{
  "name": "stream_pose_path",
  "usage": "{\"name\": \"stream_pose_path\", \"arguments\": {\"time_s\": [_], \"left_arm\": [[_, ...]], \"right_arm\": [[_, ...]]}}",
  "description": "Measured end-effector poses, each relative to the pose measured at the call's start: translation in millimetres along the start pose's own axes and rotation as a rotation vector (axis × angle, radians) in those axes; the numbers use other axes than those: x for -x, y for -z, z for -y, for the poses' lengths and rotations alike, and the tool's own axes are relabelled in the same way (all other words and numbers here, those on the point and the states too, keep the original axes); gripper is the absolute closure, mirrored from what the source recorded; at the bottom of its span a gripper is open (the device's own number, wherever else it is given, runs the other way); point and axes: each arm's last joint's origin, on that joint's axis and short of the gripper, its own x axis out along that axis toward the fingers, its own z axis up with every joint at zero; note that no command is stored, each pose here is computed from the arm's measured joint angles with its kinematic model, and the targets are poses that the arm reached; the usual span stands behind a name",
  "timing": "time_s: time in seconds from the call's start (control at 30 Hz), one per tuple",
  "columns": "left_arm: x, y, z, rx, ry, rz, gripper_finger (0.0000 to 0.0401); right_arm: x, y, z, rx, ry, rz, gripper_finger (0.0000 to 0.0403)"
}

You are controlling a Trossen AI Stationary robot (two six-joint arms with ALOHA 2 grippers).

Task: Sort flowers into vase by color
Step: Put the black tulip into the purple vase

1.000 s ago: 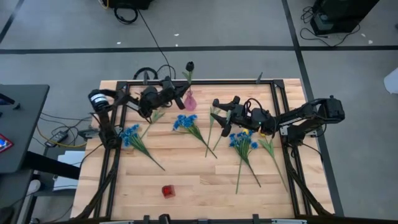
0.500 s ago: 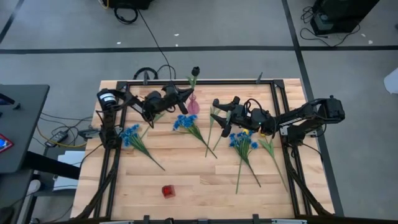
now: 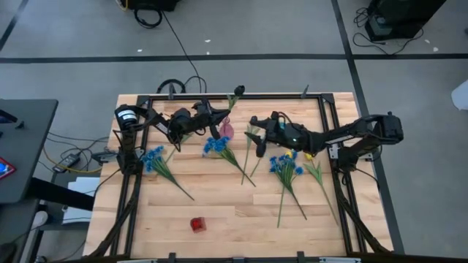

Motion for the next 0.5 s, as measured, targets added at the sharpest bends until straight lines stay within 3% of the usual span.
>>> {"name": "stream_pose_path", "arguments": {"time_s": [0.27,0.4,0.5], "left_arm": [[0.2,-1.4,1.4,-0.003,0.045,0.0,0.0384],[0.2,-1.5,2.5,0.003,0.079,-0.003,0.0384],[0.3,-1.4,3.0,0.003,0.097,-0.006,0.0384]], "right_arm": [[-47.9,19.7,6.0,0.022,0.026,-0.096,0.0097],[-69.0,34.6,14.1,0.017,0.051,-0.14,0.0098],[-85.3,41.9,17.2,0.002,0.002,-0.158,0.0107]]}}
